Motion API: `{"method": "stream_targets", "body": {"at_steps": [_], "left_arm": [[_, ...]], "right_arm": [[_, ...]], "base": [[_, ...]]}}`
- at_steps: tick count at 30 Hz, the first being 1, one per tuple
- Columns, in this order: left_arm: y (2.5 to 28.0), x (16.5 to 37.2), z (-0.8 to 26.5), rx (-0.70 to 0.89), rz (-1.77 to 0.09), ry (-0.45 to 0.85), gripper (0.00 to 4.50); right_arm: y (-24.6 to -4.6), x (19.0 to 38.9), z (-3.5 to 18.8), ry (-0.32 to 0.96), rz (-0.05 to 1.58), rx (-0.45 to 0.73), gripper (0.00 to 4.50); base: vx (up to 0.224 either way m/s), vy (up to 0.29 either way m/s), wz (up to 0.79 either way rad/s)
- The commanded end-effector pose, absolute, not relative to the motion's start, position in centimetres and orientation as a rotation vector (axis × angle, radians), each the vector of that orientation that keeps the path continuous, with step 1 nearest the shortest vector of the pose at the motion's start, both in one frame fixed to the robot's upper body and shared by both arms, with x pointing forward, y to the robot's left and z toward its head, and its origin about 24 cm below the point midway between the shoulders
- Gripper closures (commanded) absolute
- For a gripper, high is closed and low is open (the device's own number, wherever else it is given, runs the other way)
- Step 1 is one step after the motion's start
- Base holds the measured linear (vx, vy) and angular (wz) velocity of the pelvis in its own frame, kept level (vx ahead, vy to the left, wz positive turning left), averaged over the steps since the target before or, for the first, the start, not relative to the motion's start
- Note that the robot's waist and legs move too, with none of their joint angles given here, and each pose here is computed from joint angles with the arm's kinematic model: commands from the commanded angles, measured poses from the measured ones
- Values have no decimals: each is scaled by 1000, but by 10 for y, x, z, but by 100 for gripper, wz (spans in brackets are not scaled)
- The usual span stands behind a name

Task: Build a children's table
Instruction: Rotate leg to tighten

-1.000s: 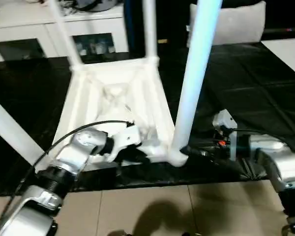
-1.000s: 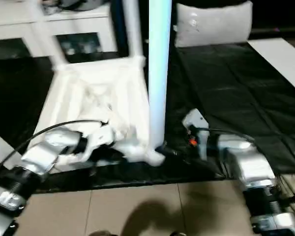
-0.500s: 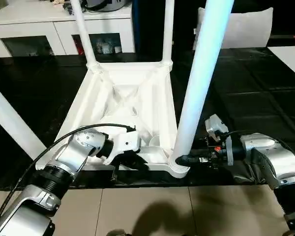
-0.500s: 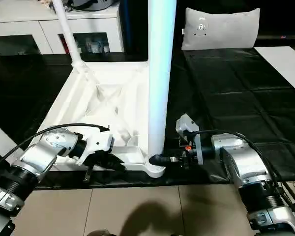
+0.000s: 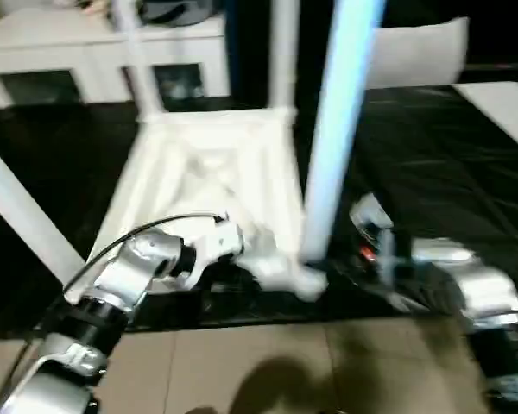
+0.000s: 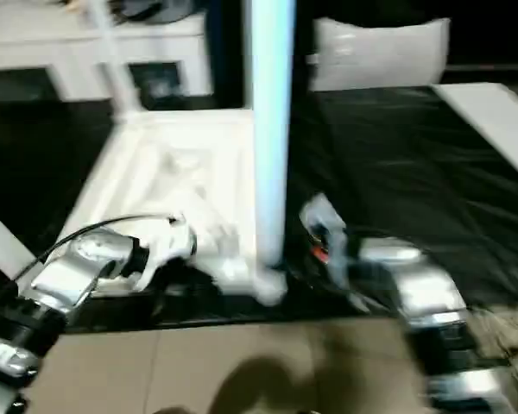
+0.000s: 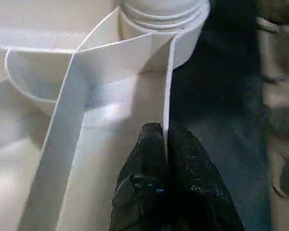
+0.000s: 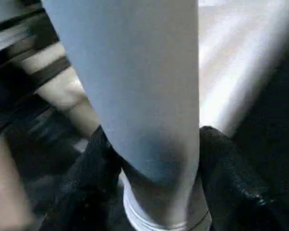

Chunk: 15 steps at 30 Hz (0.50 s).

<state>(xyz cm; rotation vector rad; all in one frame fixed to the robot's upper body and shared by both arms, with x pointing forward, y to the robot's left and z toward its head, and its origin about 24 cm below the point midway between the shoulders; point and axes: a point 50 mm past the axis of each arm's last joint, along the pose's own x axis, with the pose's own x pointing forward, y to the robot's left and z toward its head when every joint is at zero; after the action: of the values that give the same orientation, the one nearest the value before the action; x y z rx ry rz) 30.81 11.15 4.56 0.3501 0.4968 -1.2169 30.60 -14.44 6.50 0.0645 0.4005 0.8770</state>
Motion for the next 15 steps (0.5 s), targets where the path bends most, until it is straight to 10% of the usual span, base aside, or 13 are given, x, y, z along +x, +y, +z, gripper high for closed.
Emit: {"method": "stream_targets", "body": {"at_steps": [1, 7, 15], "left_arm": [[91, 317, 62, 298, -1163, 408, 450], [79, 327, 66, 257, -965, 411, 450], [72, 319, 63, 286, -1032, 397, 450]], "right_arm": [[-128, 311, 52, 470, 743, 97, 247], [-110, 323, 48, 448, 479, 155, 248], [-111, 322, 63, 330, 563, 134, 152]], "base": [[0, 0, 0], [0, 0, 0], [0, 0, 0]]}}
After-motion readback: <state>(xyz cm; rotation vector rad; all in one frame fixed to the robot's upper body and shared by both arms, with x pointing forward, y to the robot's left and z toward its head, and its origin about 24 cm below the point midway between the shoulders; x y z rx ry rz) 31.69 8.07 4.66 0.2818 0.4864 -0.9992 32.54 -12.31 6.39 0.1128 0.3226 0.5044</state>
